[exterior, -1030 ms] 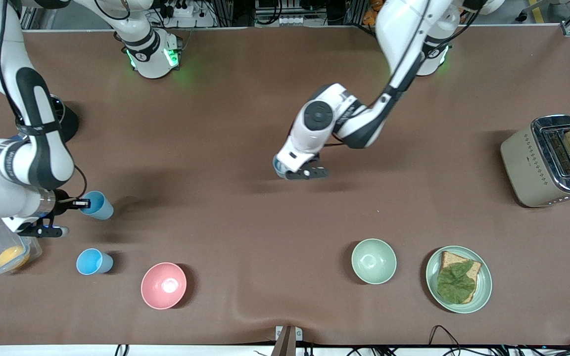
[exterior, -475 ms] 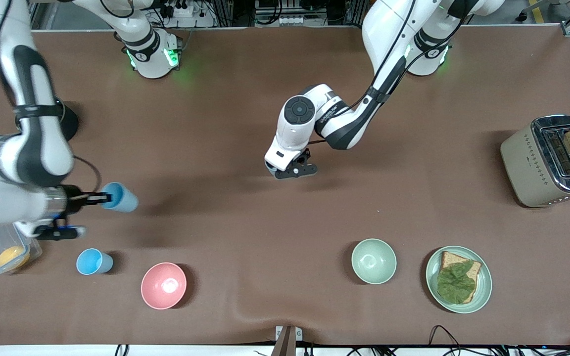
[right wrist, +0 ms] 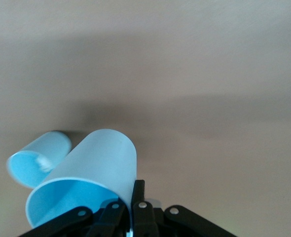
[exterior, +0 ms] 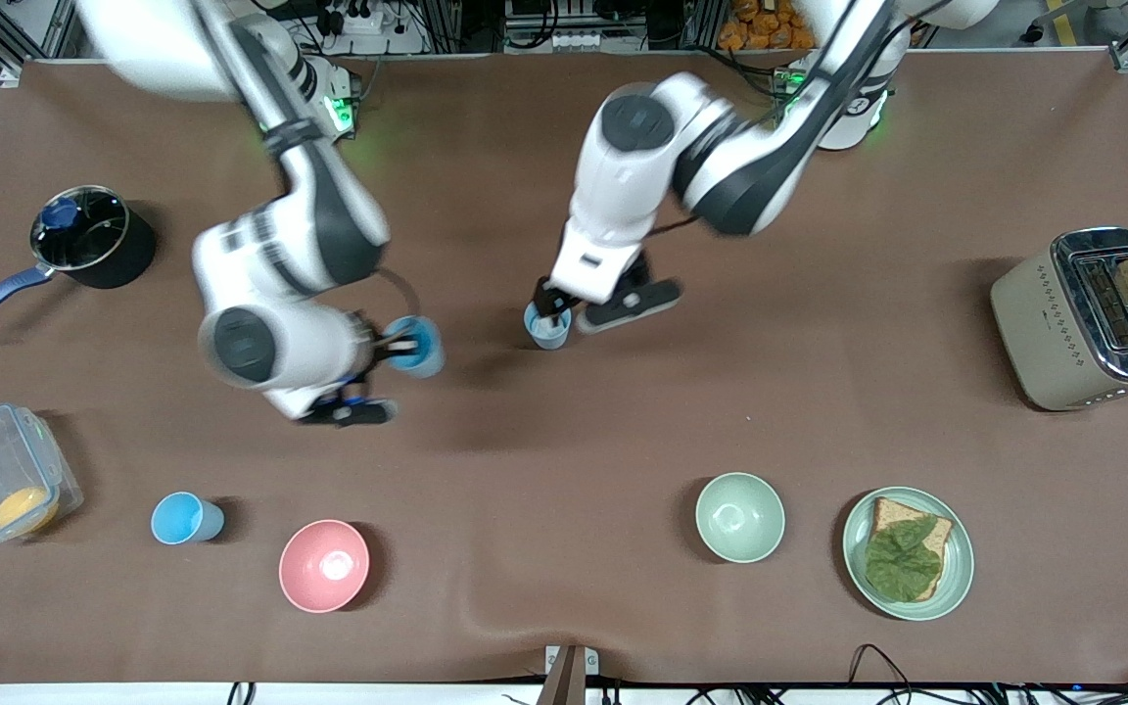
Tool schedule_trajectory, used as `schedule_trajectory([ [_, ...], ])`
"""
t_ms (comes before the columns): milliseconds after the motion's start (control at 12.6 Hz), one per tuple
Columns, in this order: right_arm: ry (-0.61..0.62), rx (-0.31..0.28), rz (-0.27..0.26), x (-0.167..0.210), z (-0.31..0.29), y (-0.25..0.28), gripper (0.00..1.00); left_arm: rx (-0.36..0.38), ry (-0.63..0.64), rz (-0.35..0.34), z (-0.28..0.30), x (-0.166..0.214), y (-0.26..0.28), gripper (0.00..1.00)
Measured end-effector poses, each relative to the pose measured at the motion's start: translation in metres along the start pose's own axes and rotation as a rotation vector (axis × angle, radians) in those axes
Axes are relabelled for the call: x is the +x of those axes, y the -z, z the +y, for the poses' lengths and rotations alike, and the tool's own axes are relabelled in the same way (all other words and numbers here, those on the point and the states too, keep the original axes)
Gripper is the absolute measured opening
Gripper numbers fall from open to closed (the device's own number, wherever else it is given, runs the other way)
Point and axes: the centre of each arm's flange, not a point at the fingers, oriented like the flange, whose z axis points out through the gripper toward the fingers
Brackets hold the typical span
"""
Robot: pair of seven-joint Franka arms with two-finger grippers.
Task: Stack blue cups with both arms
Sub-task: 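Set the cup down with the left gripper while the right gripper approaches, then lower the right gripper's cup into the standing cup and open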
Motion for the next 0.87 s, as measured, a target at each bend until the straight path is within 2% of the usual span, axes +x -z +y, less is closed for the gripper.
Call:
schedule_trajectory([
  [158, 0.005, 0.026, 0.009, -0.013, -0.032, -0.012, 0.04, 0.030, 0.034, 0.039, -0.050, 0.053, 0.071, 1.00],
  [396, -0.016, 0.036, 0.053, -0.033, -0.084, -0.044, 0.04, 0.106, -0.084, 0.056, -0.137, 0.122, 0.139, 1.00],
  [634, -0.061, 0.015, 0.048, -0.051, -0.118, -0.077, 0.04, 0.159, -0.227, 0.035, -0.221, 0.185, 0.163, 1.00],
  [871, -0.113, -0.002, 0.032, -0.059, -0.129, -0.092, 0.04, 0.182, -0.302, 0.005, -0.258, 0.210, 0.158, 1.00],
])
